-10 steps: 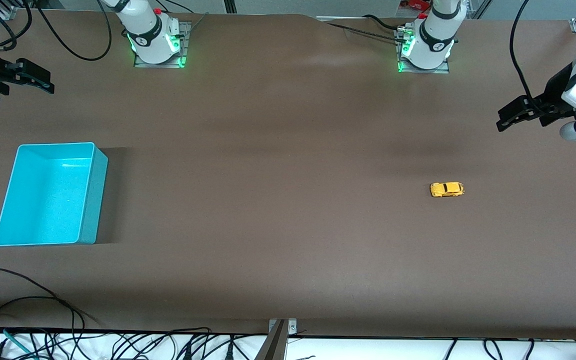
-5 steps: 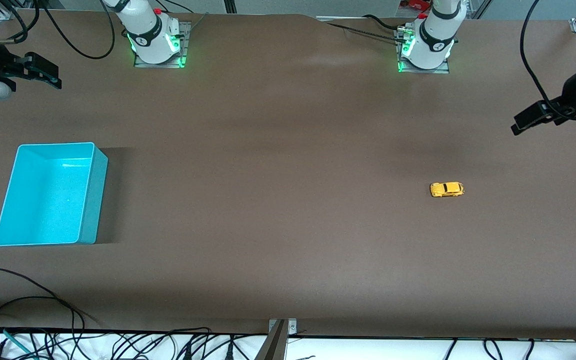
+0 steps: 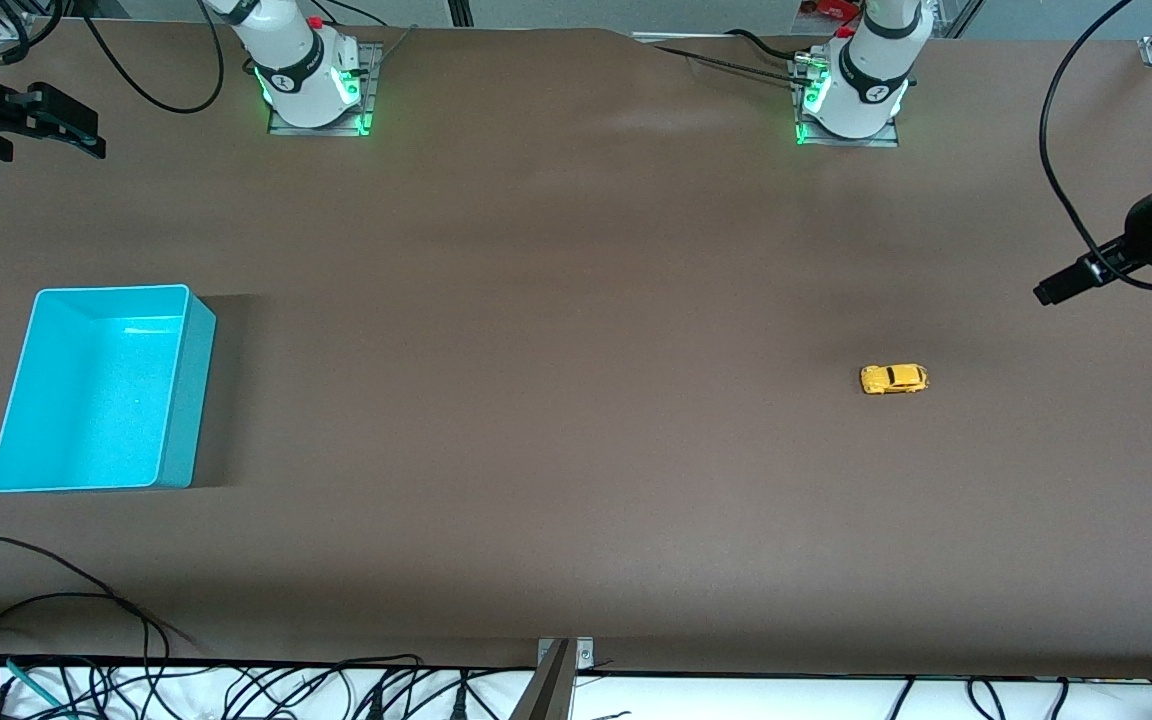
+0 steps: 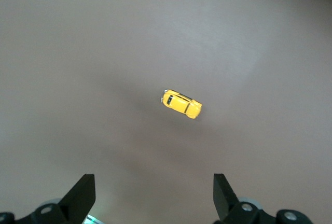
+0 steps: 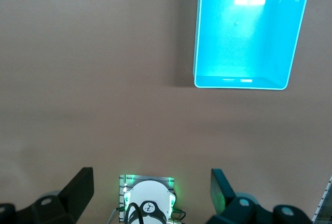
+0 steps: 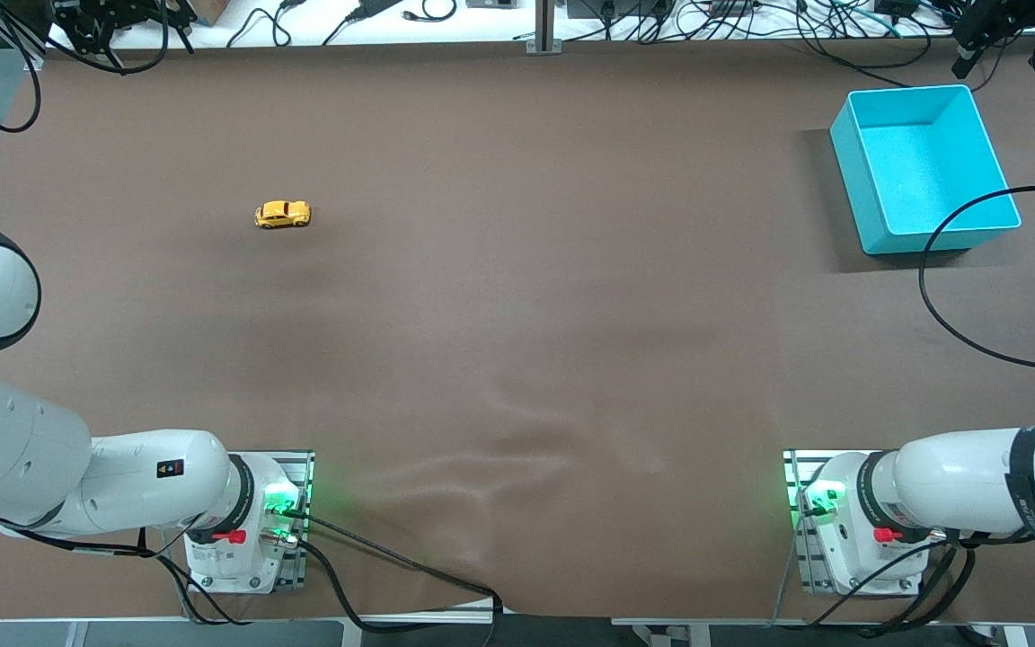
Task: Wind up and store yellow beetle car
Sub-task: 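Move the left gripper down over the yellow beetle car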
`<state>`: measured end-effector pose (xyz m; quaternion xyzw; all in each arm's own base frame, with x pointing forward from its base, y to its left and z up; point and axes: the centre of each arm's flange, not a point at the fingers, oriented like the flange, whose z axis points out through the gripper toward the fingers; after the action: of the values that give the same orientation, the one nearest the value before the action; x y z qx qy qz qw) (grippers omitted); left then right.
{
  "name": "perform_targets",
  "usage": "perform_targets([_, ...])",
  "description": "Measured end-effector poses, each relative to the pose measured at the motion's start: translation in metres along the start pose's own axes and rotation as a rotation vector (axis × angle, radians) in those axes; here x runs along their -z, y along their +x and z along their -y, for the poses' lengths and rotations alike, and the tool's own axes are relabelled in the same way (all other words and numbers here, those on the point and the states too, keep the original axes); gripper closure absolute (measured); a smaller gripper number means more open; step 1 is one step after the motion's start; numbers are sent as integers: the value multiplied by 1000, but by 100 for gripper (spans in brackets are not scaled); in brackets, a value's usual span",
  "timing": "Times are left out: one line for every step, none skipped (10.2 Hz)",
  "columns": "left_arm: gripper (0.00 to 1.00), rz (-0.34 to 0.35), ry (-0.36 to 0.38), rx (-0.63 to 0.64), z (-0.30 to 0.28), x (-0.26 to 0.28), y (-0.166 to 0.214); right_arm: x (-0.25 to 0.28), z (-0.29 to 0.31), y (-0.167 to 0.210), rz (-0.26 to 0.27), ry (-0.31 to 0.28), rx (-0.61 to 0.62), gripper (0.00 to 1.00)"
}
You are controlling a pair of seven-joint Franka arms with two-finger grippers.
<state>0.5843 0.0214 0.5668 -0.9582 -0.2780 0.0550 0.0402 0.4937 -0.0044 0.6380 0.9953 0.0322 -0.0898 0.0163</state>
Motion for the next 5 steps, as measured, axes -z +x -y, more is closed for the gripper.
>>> perform_targets([0, 10, 12, 60, -1, -8, 5, 1, -1, -1, 0, 0, -1, 0])
perform_targets([0, 25, 19, 141, 1, -19, 13, 1, -2, -1, 0, 1, -4, 0])
perform_targets([0, 22, 12, 226, 4, -31, 26, 1, -3, -2, 3, 2, -6, 0])
perform_targets([0, 6, -7, 301, 7, -42, 41, 1, -4, -3, 6, 2, -10, 0])
perform_targets([0, -1, -23, 359, 9, -55, 52, 2, -3, -5, 6, 3, -19, 0])
